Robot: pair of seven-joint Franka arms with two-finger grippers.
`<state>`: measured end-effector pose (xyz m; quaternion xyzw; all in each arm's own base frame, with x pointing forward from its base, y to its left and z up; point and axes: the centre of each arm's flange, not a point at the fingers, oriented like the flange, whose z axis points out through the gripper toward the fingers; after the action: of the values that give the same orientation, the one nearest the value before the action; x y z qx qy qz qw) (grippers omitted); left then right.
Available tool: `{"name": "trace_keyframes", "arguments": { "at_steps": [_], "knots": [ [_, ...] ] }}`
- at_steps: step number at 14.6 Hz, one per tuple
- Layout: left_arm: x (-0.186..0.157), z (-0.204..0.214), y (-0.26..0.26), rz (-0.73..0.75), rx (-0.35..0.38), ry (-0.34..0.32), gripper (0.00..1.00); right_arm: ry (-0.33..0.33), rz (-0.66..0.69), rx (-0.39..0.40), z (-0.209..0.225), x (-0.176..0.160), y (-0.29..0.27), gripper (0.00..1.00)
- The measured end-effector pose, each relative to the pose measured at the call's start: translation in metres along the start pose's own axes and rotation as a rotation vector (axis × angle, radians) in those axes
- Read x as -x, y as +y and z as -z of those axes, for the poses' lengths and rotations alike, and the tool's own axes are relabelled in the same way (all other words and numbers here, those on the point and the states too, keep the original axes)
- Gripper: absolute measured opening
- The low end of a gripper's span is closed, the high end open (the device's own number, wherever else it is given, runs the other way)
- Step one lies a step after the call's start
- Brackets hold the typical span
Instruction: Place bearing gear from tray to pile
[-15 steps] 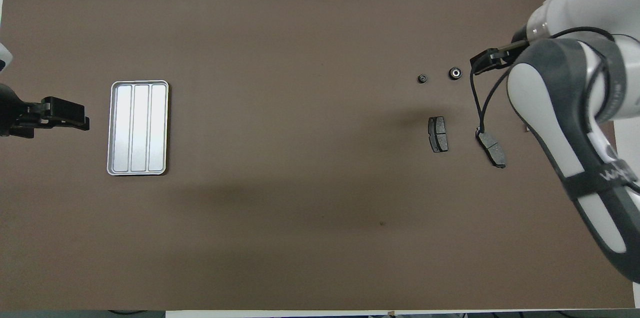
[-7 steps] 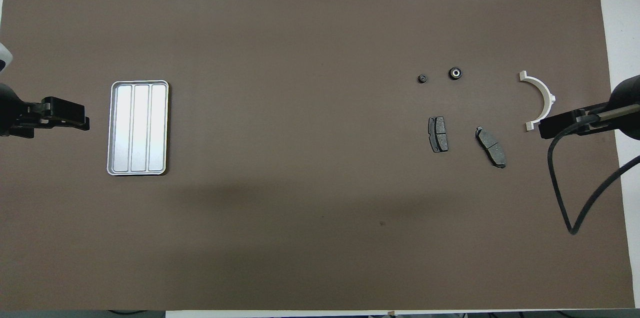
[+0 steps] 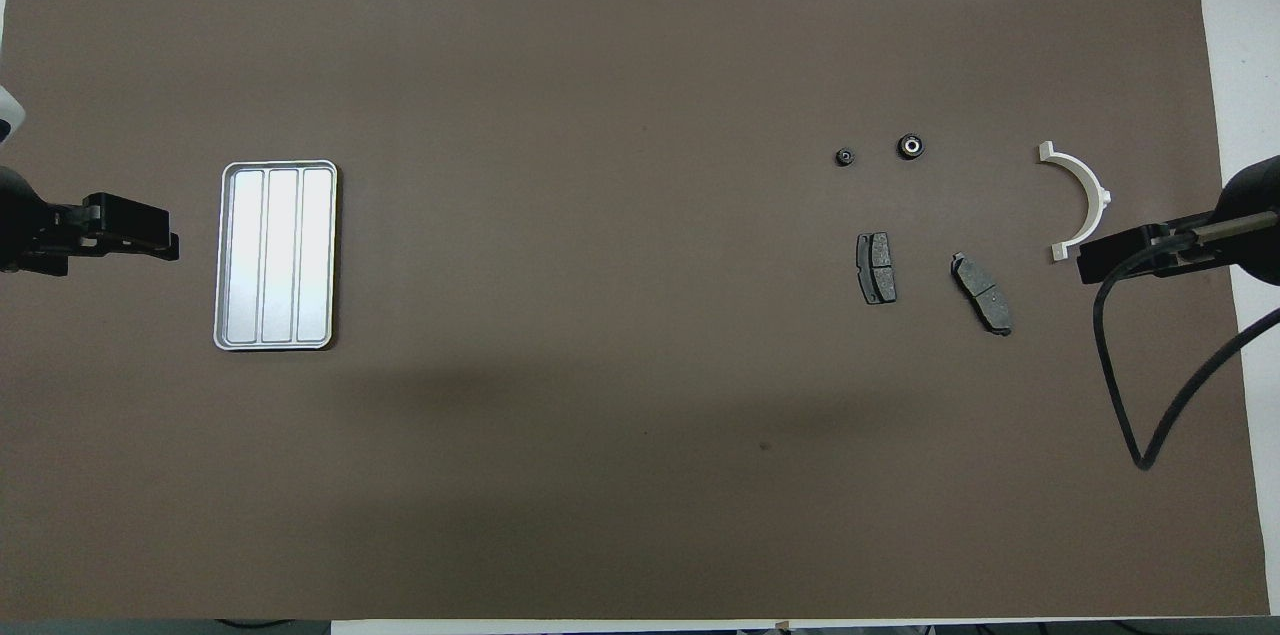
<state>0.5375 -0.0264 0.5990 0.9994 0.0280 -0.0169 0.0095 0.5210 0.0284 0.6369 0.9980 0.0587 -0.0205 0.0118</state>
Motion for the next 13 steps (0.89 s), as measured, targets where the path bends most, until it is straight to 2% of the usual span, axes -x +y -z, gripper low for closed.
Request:
{"name": "trace_keyframes", "arguments": {
  "at_steps": [13],
  "knots": [
    [0.0,0.0,0.0,0.0,0.0,0.0,1.0,-0.009,0.0,-0.001,-0.0011,0.0007,-0.0002,1.0]
  ]
}}
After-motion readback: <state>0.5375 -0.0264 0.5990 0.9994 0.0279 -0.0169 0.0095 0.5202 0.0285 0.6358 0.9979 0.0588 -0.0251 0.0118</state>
